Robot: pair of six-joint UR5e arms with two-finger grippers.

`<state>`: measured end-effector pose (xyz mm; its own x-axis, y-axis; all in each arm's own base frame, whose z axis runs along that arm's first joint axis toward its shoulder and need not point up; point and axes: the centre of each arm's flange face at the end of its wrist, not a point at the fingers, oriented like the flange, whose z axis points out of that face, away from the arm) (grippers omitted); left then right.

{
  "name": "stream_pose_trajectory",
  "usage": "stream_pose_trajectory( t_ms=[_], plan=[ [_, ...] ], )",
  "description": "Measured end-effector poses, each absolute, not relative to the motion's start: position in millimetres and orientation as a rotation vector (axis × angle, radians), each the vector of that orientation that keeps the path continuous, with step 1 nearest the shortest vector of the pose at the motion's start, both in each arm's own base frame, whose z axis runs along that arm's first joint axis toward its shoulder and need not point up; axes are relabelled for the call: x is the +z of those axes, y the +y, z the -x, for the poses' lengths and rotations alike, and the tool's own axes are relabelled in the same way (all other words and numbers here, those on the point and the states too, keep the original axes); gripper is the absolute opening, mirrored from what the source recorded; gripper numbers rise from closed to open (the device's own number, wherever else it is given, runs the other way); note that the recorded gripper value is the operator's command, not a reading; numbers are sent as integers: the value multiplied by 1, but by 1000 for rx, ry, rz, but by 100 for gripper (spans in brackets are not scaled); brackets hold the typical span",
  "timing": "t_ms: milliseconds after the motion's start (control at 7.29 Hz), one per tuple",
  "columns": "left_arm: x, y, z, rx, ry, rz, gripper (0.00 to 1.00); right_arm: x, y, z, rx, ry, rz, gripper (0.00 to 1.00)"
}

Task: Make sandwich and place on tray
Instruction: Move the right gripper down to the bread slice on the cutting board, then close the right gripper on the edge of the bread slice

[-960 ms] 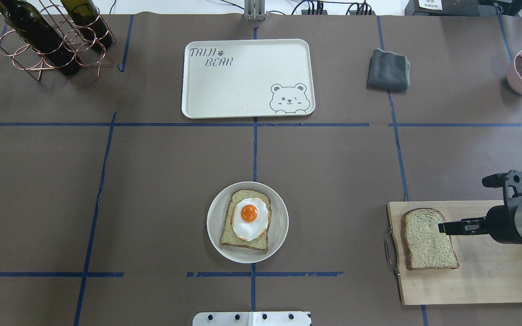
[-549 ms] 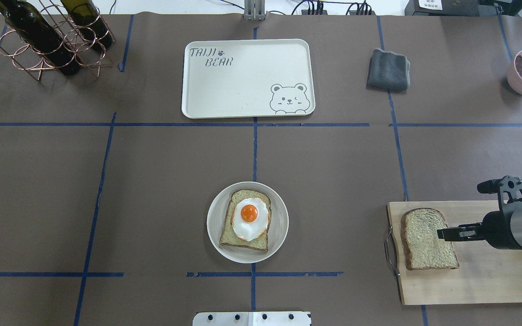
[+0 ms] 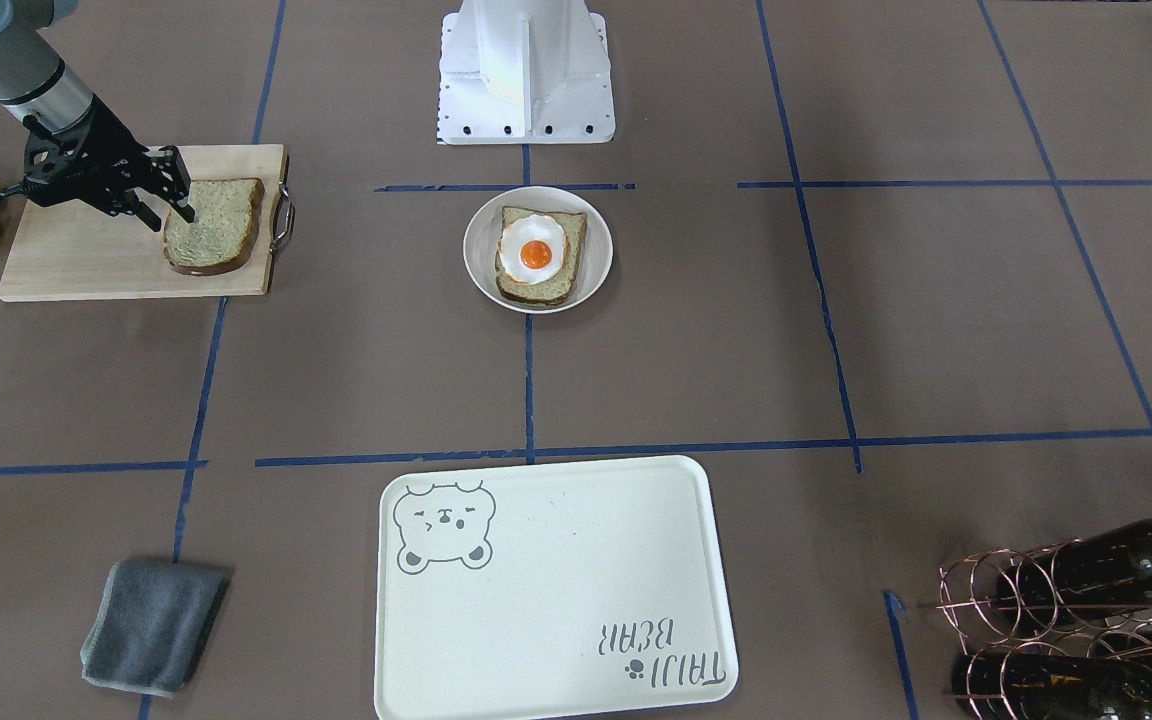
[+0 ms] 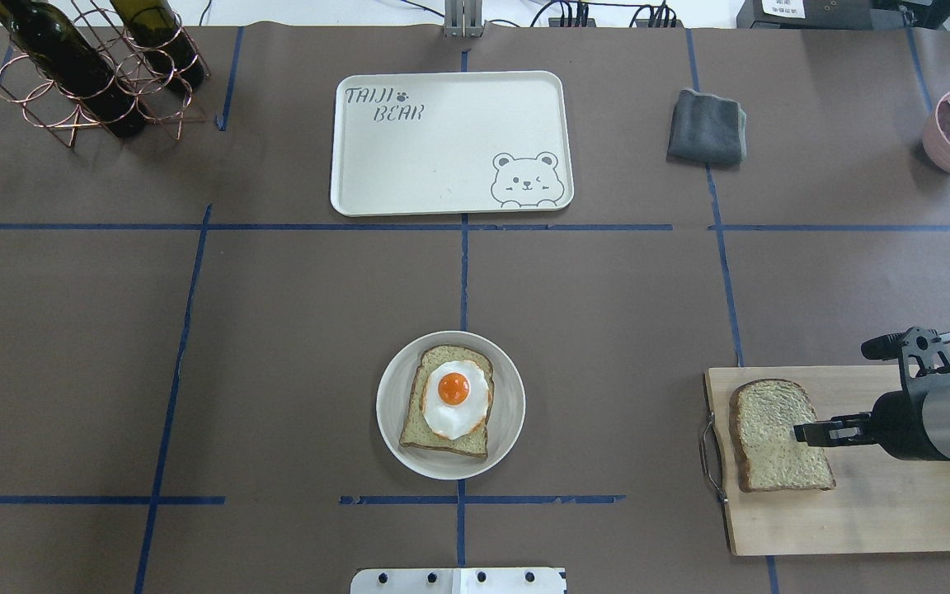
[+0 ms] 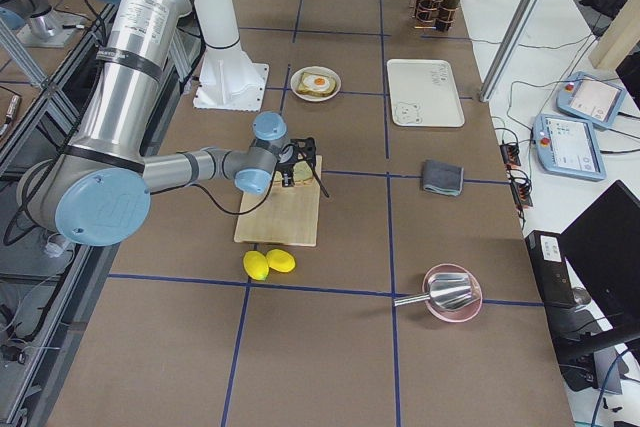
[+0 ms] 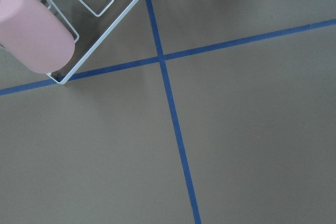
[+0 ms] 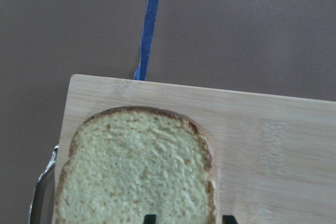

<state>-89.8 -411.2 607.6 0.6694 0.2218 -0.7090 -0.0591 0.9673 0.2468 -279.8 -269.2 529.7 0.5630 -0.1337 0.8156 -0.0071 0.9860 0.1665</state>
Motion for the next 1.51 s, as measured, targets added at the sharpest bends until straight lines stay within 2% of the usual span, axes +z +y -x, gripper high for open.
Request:
stream_pose_trajectory(
  t_ms=[137, 549, 823, 1509],
  plan=[
    [607, -411, 90, 159, 824, -211, 100, 531, -269, 280, -75, -968, -155, 47],
    [607, -411, 90, 160, 824, -211, 100, 535, -268, 279, -74, -961, -151, 36],
    [607, -411, 90, 161, 823, -213, 100, 537, -268, 281, -76, -959, -148, 0],
    [606, -411, 90, 160, 822, -213, 100, 534, -268, 280, -79, -967, -148, 0]
  ],
)
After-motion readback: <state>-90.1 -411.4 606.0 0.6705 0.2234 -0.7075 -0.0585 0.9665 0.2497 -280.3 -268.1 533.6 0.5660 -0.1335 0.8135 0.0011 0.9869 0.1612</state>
